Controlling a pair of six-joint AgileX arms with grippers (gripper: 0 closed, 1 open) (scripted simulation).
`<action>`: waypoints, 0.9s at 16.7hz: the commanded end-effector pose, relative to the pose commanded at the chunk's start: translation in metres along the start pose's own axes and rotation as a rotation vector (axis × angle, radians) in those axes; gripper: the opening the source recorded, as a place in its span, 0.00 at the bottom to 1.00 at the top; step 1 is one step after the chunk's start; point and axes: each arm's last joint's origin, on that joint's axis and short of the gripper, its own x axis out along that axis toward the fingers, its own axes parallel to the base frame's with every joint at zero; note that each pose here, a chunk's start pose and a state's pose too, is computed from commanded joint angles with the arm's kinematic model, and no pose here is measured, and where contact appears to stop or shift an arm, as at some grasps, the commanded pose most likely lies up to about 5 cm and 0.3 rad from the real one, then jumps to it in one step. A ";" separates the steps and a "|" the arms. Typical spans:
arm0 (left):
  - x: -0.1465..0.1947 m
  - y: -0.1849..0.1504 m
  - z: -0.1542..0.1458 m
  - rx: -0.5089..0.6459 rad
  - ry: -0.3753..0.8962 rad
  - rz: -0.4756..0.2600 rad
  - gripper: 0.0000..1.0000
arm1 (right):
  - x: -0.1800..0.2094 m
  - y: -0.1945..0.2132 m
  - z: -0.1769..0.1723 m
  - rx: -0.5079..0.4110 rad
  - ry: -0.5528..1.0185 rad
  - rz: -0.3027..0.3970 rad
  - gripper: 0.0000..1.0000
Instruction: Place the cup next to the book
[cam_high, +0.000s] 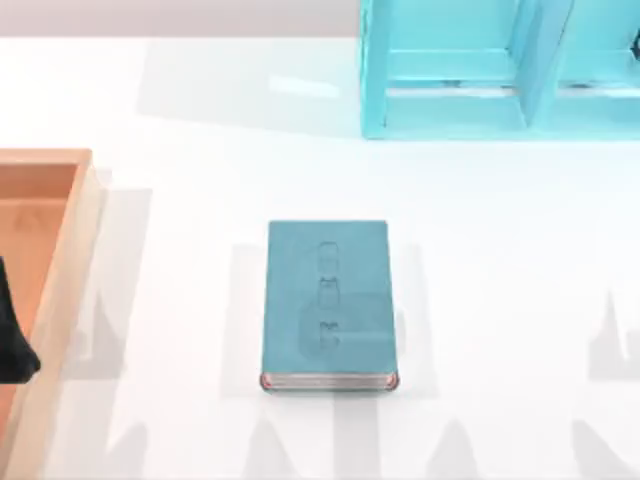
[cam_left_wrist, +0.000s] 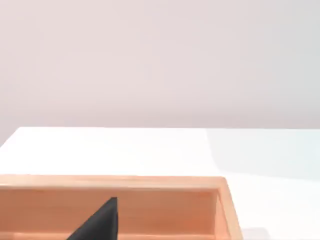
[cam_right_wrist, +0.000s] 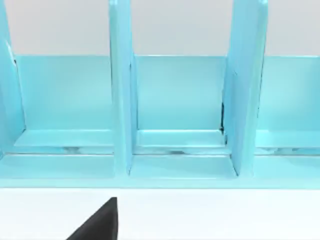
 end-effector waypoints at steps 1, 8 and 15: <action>0.000 0.000 0.000 0.000 0.000 0.000 1.00 | 0.000 0.000 0.000 0.000 0.000 0.000 1.00; 0.000 0.000 0.000 0.000 0.000 0.000 1.00 | 0.002 -0.005 0.014 -0.212 0.204 -0.030 1.00; 0.000 0.000 0.000 0.000 0.000 0.000 1.00 | 0.014 -0.020 0.035 -0.779 0.754 0.170 1.00</action>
